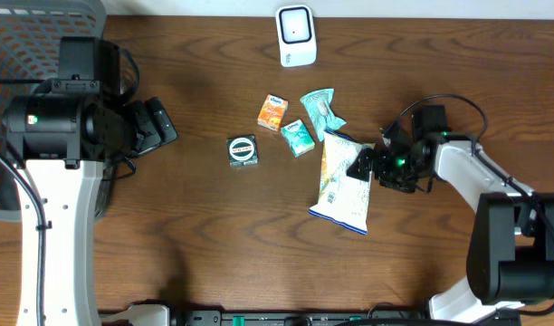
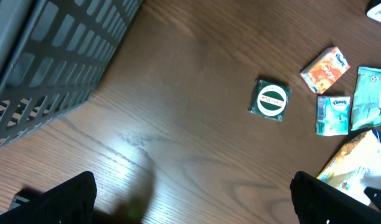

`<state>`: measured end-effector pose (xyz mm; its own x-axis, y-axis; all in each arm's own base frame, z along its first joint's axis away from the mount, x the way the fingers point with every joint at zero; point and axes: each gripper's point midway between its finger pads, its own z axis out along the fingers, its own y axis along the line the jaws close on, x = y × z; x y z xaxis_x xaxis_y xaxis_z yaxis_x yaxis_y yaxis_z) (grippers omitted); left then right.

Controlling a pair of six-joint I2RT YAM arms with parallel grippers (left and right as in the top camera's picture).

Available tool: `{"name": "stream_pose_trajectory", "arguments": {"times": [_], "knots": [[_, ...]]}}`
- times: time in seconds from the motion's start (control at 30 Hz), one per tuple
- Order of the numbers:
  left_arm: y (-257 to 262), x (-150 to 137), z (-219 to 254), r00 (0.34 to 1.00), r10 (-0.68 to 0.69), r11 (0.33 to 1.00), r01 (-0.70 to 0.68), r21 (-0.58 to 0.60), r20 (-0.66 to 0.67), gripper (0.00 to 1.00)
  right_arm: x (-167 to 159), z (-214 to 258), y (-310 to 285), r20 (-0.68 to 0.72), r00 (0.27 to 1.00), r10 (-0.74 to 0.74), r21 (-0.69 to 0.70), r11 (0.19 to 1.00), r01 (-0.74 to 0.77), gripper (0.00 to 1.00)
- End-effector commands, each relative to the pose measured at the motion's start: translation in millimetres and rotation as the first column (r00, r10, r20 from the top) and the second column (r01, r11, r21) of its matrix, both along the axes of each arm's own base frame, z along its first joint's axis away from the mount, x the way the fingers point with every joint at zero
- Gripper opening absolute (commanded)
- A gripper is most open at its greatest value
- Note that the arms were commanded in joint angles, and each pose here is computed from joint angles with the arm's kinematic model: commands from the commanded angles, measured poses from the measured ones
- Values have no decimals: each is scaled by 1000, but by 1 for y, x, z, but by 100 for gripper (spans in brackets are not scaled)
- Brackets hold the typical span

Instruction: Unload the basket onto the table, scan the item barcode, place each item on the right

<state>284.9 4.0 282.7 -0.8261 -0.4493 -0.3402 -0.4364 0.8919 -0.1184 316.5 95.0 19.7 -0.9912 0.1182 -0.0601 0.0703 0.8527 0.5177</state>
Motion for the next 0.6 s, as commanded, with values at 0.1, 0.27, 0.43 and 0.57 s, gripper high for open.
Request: {"name": "stream_pose_trajectory", "arguments": {"times": [0.1, 0.27, 0.43, 0.57], "knots": [[3, 0, -2, 1000, 12, 1000, -12, 7, -7, 98, -21, -20, 15, -51, 998, -45, 89, 995, 49, 91], [3, 0, -2, 1000, 12, 1000, -12, 7, -7, 98, -25, -30, 26, -55, 996, -67, 85, 994, 71, 84], [3, 0, -2, 1000, 12, 1000, -12, 7, -7, 98, -27, -46, 29, -54, 992, -117, -12, 993, 116, 79], [3, 0, -2, 1000, 12, 1000, -12, 7, -7, 97, -29, -54, 38, -52, 994, -95, -28, 995, 93, 69]]}}
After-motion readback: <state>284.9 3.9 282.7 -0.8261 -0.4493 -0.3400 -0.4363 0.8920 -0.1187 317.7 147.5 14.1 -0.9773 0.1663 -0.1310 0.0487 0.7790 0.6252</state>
